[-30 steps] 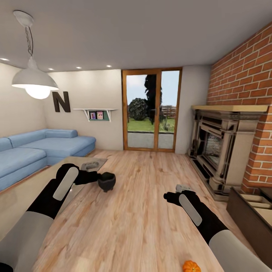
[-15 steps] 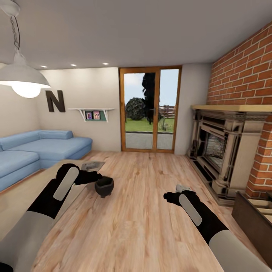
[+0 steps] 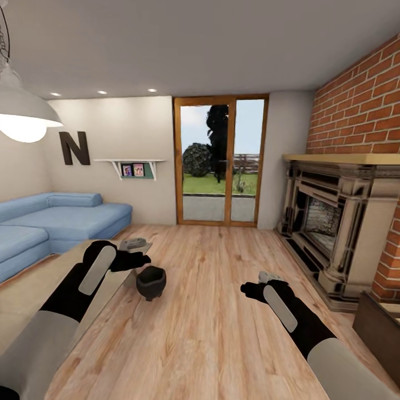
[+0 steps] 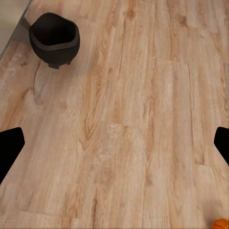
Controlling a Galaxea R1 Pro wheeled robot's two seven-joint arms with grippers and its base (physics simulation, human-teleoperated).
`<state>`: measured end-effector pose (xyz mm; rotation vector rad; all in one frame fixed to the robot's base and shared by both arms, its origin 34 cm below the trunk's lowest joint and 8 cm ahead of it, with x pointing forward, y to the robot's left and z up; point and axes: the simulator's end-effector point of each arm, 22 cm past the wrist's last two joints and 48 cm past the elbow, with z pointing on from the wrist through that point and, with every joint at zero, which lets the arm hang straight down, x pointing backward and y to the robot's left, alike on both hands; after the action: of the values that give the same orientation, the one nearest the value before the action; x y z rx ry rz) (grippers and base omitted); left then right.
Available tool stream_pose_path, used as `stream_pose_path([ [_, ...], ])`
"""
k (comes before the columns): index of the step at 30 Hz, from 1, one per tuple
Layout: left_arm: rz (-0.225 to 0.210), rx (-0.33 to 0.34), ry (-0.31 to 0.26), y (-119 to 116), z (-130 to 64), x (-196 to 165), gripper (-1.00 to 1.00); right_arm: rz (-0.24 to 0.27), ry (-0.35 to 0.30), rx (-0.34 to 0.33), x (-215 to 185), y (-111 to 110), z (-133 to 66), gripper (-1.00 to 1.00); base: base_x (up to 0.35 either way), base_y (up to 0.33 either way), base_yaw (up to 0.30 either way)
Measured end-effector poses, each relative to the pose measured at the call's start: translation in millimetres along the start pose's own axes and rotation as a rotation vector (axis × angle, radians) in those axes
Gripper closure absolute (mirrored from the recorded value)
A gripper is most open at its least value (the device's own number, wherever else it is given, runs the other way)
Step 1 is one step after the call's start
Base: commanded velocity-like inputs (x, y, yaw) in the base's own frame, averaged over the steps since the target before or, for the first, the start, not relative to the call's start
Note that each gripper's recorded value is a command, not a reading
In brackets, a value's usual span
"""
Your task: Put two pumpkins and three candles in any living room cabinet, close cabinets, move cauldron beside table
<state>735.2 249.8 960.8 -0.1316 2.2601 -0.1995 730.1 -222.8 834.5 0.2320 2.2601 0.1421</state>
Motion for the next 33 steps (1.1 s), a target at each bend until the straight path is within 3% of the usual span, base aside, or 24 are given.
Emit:
stream_pose_path([
  [8,0.002,-0.002,0.000,0.1,0.7,0.5,-1.00,0.002,0.000,0.000,-0.1,-0.3,0.4,-1.00,0.134,0.029,-0.241],
  [33,0.003,0.000,-0.006,-0.9,-2.5,-1.6,-1.00,0.009,-0.006,-0.010,-3.7,0.3,-2.2,-1.00,0.004,0.001,-0.286],
])
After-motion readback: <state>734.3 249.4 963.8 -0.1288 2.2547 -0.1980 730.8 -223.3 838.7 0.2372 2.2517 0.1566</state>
